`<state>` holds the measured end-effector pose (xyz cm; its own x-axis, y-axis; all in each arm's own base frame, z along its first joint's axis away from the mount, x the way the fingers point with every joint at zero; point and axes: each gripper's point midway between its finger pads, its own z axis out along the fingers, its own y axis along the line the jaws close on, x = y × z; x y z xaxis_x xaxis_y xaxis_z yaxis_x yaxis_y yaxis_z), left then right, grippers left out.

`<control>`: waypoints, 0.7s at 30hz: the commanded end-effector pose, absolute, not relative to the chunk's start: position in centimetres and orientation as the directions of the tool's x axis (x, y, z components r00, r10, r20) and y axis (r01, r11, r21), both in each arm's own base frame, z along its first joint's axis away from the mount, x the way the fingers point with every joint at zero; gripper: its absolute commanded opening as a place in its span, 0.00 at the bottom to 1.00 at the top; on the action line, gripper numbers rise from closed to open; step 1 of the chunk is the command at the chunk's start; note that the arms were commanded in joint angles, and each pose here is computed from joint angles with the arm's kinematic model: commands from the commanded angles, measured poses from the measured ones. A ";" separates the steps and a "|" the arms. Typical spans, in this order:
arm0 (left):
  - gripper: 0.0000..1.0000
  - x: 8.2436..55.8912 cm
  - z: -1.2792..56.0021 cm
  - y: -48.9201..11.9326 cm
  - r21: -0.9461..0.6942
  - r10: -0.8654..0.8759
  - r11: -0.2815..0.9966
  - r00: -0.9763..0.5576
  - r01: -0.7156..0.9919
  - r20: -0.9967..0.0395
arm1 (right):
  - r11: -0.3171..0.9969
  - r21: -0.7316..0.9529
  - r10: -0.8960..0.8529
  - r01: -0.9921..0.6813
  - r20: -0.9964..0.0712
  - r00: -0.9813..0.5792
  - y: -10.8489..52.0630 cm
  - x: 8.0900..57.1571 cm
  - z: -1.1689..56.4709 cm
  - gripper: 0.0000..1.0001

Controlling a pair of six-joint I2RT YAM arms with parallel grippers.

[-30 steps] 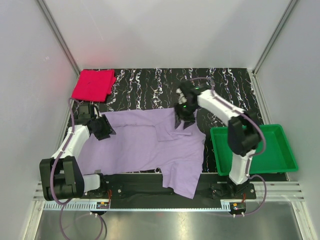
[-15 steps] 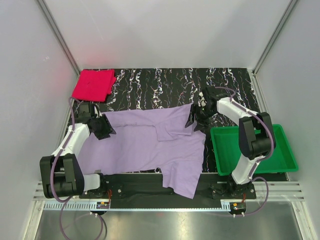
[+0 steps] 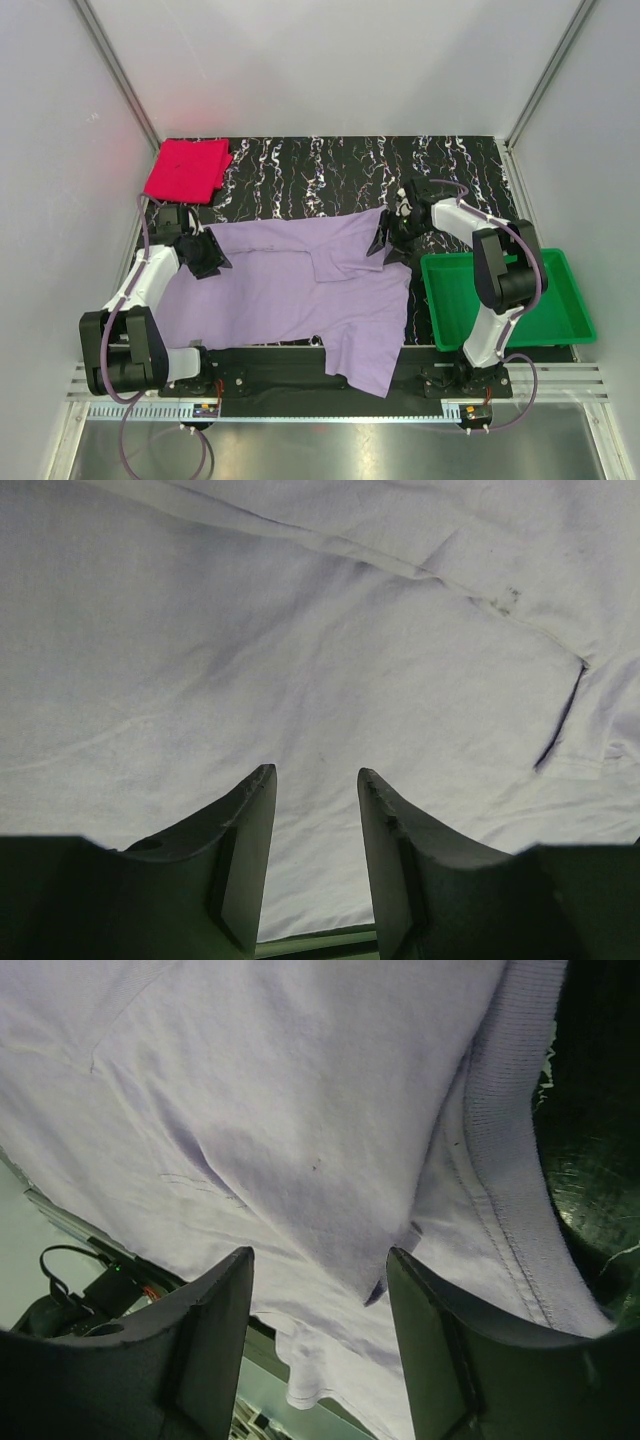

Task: Fold and stack the t-shirts
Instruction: Fold the tshirt

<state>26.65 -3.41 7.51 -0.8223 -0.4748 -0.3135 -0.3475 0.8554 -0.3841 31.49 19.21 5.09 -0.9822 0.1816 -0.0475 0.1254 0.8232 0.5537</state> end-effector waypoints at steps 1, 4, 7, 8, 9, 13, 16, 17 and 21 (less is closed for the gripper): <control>0.44 28.1 8.8 -3.6 -0.408 -0.469 0.856 -0.811 -0.318 -0.350 | 0.850 0.511 0.191 0.129 -0.071 -0.979 18.2 31.5 4.9 0.63; 0.44 28.0 8.6 -3.6 -0.412 -0.476 0.851 -0.809 -0.326 -0.344 | 0.858 0.498 0.188 0.125 -0.079 -0.979 17.9 31.3 4.5 0.63; 0.43 28.1 8.9 -3.7 -0.415 -0.474 0.851 -0.809 -0.321 -0.347 | 0.849 0.512 0.185 0.130 -0.058 -0.981 18.2 31.1 3.8 0.63; 0.44 28.1 8.9 -3.6 -0.411 -0.474 0.853 -0.808 -0.322 -0.350 | 0.842 0.525 0.186 0.123 -0.068 -0.980 18.4 31.4 3.9 0.63; 0.44 28.2 9.0 -3.5 -0.409 -0.475 0.853 -0.806 -0.324 -0.352 | 0.835 0.536 0.186 0.123 -0.065 -0.980 18.6 31.5 3.9 0.63; 0.43 28.3 9.2 -3.6 -0.411 -0.476 0.852 -0.805 -0.323 -0.354 | 0.814 0.570 0.182 0.113 -0.067 -0.981 19.4 32.0 4.3 0.62; 0.44 28.1 9.1 -3.6 -0.412 -0.476 0.852 -0.806 -0.324 -0.352 | 0.804 0.587 0.176 0.094 -0.084 -0.981 19.6 32.4 4.8 0.62; 0.44 28.1 9.1 -3.7 -0.413 -0.478 0.851 -0.806 -0.325 -0.349 | 0.801 0.592 0.175 0.092 -0.083 -0.981 19.7 32.4 4.8 0.62; 0.43 28.1 8.9 -3.7 -0.413 -0.480 0.850 -0.804 -0.328 -0.350 | 0.777 0.624 0.171 0.087 -0.076 -0.982 20.3 32.4 5.2 0.61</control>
<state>26.76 -3.40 7.57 -0.8212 -0.4778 -0.3120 -0.3506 0.8538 -0.3848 31.36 19.41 4.04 -0.9834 0.1746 -0.0496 0.1159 0.8145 0.5685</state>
